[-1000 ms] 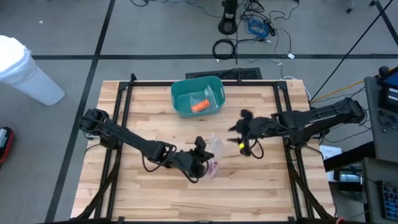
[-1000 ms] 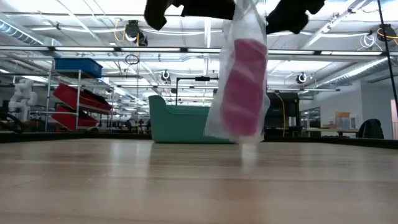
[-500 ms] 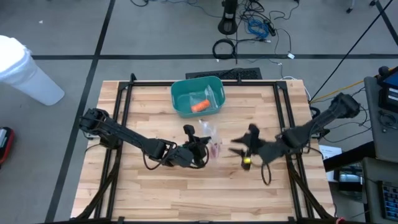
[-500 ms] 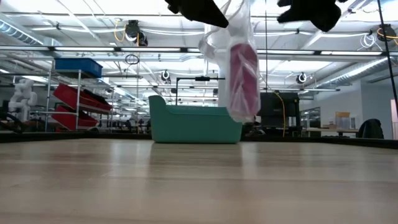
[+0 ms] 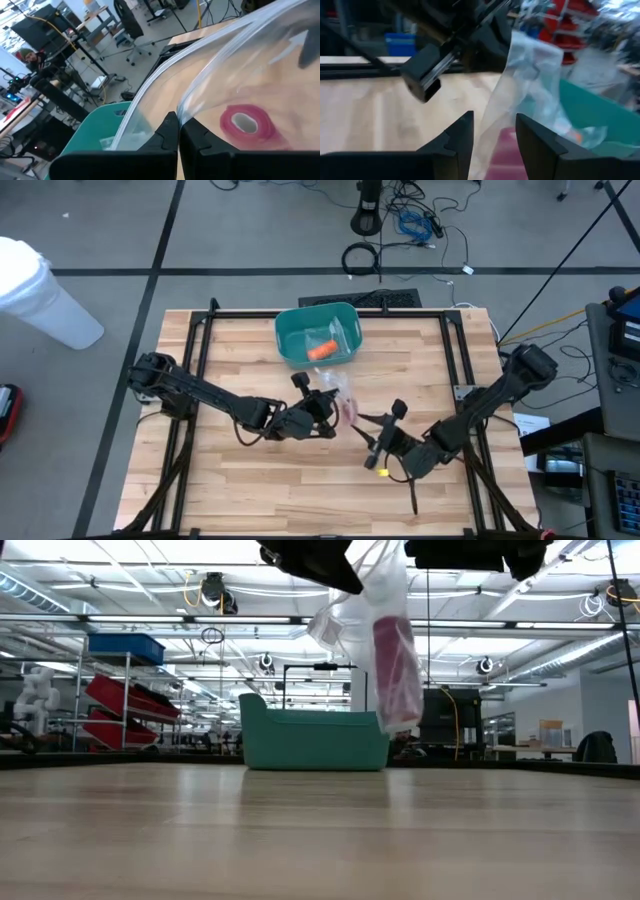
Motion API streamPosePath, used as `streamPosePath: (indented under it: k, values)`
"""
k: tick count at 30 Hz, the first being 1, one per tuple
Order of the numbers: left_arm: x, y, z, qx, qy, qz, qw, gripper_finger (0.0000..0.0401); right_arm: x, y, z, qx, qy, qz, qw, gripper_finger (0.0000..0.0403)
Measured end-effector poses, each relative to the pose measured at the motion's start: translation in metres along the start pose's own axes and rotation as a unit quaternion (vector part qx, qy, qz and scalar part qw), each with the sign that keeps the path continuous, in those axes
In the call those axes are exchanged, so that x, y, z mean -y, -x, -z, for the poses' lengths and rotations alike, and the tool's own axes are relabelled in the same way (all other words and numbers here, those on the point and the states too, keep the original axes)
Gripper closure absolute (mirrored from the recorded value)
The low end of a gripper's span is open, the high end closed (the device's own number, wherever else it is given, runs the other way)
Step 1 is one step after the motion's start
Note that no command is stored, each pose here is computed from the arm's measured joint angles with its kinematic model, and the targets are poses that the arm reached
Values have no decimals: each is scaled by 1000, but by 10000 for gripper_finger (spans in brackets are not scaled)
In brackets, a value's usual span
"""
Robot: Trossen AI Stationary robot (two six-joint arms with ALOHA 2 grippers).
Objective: Roll bandage
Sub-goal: Close the transparent zip bag
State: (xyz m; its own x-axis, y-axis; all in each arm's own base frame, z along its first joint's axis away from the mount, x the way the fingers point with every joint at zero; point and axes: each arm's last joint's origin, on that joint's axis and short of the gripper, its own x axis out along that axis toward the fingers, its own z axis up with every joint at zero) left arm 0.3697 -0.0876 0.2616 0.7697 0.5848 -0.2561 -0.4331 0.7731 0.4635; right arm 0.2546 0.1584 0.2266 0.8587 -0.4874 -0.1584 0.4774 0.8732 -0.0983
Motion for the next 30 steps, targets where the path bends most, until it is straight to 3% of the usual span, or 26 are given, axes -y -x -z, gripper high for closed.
streamPosePath:
  k: [5, 12, 21, 24, 28, 30]
  values:
    - [-2, -2, 1, -3, 1, -7, 1000, 401, -6, -4, 0, 20, 26, 22, 999, 273]
    - [-3, -3, 1, -3, -2, -8, 1000, 401, -6, -10, -7, 40, 1, 10, 999, 273]
    - [-3, -3, 1, -3, -4, -7, 1000, 401, 7, -32, -9, 36, 0, 46, 998, 276]
    - [-1, -3, 0, 3, -20, 25, 999, 398, 10, -35, -10, 34, -2, 48, 998, 303]
    - [4, 0, 0, 12, -30, 78, 996, 370, 10, -35, -6, 25, 18, 49, 998, 385]
    - [6, 4, 0, 10, -45, 85, 995, 348, 9, -32, -4, 22, 24, 66, 997, 396]
